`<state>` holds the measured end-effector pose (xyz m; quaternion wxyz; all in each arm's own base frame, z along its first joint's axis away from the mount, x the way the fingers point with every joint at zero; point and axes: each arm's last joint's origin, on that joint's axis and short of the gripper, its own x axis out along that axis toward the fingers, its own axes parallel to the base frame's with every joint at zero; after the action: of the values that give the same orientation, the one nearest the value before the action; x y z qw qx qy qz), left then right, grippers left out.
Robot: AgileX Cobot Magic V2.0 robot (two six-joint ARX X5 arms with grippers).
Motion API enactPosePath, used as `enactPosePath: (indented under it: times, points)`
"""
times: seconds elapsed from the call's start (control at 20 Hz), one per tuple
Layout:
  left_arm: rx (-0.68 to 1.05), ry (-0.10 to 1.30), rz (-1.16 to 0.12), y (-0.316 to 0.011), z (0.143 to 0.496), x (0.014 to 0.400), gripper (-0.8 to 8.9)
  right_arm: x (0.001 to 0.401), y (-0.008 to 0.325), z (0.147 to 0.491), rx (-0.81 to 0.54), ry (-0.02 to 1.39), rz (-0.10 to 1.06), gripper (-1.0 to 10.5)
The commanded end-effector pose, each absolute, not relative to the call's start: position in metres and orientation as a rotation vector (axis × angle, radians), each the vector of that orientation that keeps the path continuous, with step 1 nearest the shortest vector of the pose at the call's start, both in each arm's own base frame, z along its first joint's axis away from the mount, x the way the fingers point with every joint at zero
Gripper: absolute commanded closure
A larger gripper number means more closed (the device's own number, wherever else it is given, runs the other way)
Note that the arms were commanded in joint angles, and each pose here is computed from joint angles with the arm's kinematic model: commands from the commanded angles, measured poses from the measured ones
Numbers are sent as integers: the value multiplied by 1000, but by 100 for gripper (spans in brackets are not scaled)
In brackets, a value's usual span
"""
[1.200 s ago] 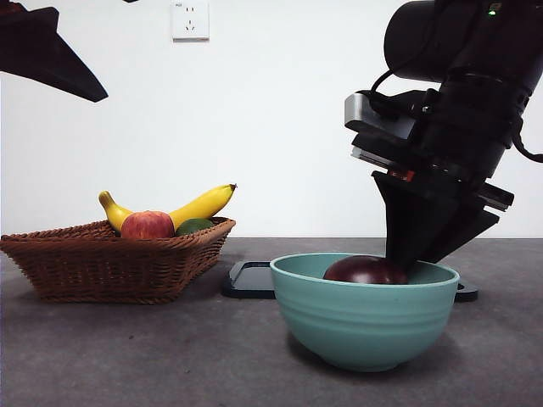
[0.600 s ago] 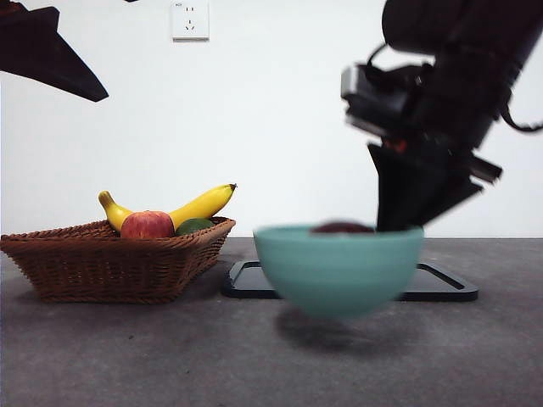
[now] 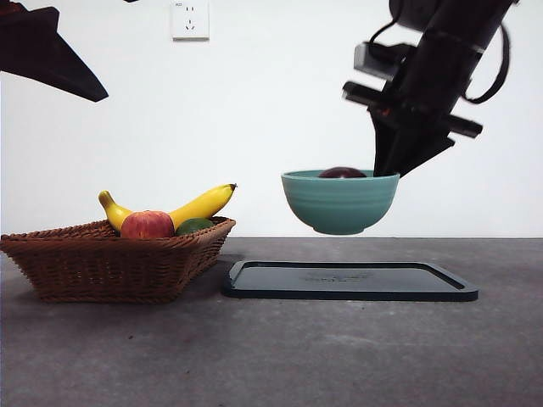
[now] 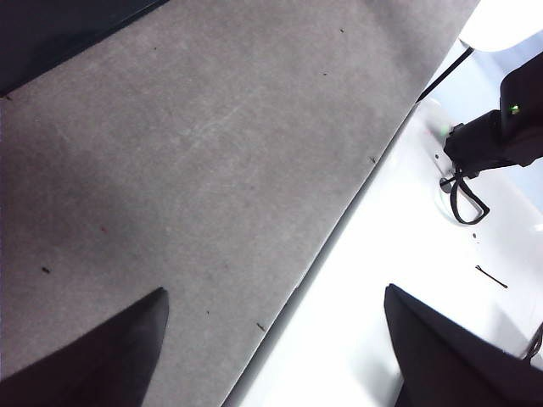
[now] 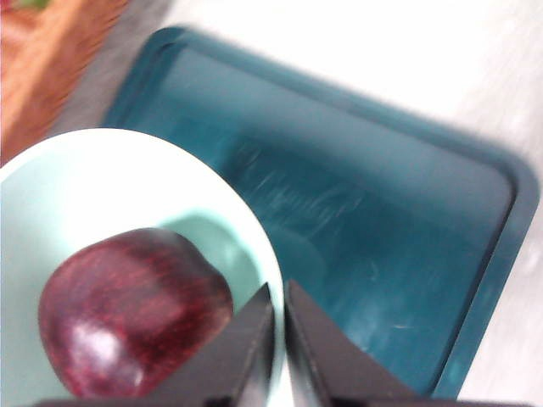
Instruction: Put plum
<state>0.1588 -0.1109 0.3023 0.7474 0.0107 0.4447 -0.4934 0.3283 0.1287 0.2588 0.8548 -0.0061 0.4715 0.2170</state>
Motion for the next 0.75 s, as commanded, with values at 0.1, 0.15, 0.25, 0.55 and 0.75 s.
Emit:
enactPosePath:
  times: [0.1,0.15,0.25,0.55,0.75]
  points:
    - [34,960,-1098,-113,304,159,409,359,134,242,-23,1006,451,934]
    - [34,960,-1098,-113,304,159,409,365,136,234,-22,1007,449,934]
    - [33,960,-1097,-113,304,159,409,373,136,221,-20,1019,442,934]
    - [34,960,-1098,-113,304,159,409,377,137,209,-22,1046,438,934]
    - [33,961,-1097,-113,304,159,409,375,136,208,-24,1065,435,873]
